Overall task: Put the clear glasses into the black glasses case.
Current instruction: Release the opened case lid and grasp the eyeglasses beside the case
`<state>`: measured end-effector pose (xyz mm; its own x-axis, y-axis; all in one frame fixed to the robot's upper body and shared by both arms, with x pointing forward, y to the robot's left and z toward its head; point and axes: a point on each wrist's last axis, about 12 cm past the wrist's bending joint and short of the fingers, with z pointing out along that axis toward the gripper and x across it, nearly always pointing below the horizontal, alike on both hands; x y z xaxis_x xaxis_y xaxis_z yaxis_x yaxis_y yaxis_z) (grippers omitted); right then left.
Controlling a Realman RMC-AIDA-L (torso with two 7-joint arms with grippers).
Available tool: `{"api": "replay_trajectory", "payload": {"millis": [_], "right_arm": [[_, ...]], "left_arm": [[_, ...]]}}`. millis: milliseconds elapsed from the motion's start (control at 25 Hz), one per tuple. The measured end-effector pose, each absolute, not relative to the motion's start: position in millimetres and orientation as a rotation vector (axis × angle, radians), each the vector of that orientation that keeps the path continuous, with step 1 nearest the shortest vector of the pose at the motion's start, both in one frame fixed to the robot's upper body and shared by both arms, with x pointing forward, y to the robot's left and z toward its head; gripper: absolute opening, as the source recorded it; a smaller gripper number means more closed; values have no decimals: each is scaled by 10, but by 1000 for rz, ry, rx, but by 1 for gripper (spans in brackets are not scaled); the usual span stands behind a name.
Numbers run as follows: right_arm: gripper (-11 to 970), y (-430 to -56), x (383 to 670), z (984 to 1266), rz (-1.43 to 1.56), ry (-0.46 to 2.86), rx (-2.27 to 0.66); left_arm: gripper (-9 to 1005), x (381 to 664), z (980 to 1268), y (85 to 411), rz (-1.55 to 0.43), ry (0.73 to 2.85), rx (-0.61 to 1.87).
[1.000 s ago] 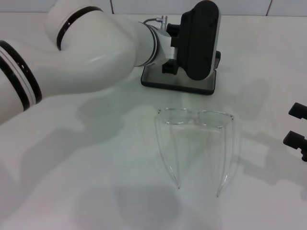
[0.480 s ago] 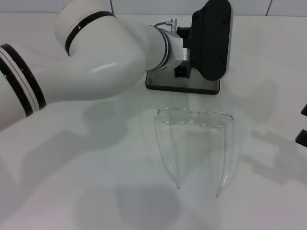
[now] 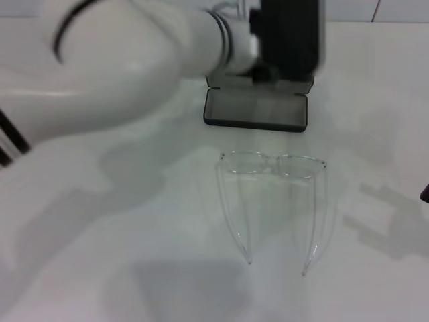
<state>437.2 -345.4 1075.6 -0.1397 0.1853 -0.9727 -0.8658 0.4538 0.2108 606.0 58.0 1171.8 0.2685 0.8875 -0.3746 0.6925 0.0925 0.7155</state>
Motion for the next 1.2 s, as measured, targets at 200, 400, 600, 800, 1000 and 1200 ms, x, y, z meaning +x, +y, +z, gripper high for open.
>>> {"api": "replay_trajectory", "payload": {"millis": [200, 400, 600, 800, 1000, 1200], "right_arm": [[721, -3443, 4369, 10752, 1032, 1420, -645], [721, -3413, 4388, 10754, 1041, 1415, -652], [721, -3408, 4393, 10761, 1043, 1407, -649], [721, -3379, 4423, 10772, 1053, 1400, -660], [721, -3370, 4419, 10766, 1057, 1402, -661], [720, -3376, 4405, 10760, 1055, 1404, -658]], "left_arm": [[108, 6336, 11782, 883, 322, 1496, 1481], [109, 6522, 11632, 1160, 377, 1546, 1408], [109, 6567, 11505, 1299, 402, 1588, 1401], [109, 6589, 11375, 1345, 412, 1630, 1431], [108, 6577, 11282, 1347, 414, 1650, 1462], [109, 6501, 11174, 1335, 407, 1656, 1502]]}}
